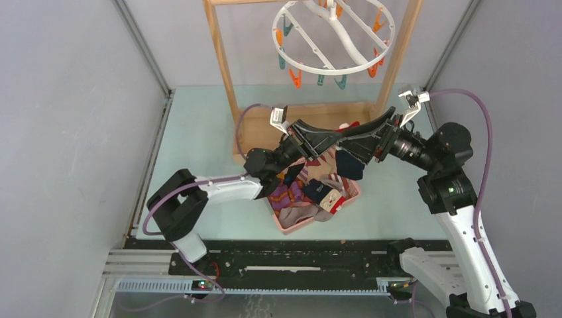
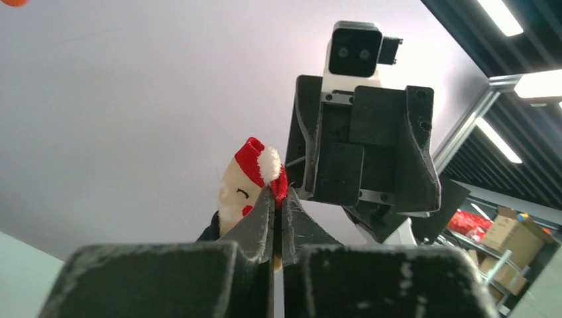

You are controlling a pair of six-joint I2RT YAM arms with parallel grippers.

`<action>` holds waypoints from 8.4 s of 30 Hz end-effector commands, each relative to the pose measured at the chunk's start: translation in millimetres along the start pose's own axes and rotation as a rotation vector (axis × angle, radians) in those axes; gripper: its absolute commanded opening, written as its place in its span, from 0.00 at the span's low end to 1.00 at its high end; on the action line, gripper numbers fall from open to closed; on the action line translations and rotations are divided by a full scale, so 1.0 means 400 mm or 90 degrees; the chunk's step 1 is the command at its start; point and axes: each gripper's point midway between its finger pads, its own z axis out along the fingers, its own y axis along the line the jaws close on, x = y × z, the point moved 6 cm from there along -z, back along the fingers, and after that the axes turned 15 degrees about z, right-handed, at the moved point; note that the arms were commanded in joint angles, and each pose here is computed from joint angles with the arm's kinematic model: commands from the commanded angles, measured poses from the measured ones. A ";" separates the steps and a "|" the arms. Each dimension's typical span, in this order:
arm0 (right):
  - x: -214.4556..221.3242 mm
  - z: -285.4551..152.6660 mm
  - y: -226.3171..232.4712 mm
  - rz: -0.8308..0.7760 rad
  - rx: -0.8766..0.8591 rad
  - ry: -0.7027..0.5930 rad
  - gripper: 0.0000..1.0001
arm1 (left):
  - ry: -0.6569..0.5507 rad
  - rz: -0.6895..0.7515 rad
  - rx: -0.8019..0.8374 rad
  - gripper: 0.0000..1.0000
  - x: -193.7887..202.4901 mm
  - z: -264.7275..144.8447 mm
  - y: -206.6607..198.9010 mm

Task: Clip the socks to the hanger
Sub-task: Open the clamp at the hanger, then clamp the sock onto the hanger.

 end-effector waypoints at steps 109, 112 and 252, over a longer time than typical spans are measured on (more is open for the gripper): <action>-0.203 0.128 -0.261 -0.573 0.156 -0.212 0.82 | 0.309 0.430 -0.144 0.00 -0.053 -0.343 0.000; -0.205 0.145 -0.265 -0.578 0.146 -0.221 0.80 | 0.308 0.432 -0.145 0.00 -0.056 -0.343 0.002; -0.143 0.203 -0.068 -0.275 -0.070 -0.115 0.06 | 0.169 0.463 0.234 0.00 -0.241 0.023 0.211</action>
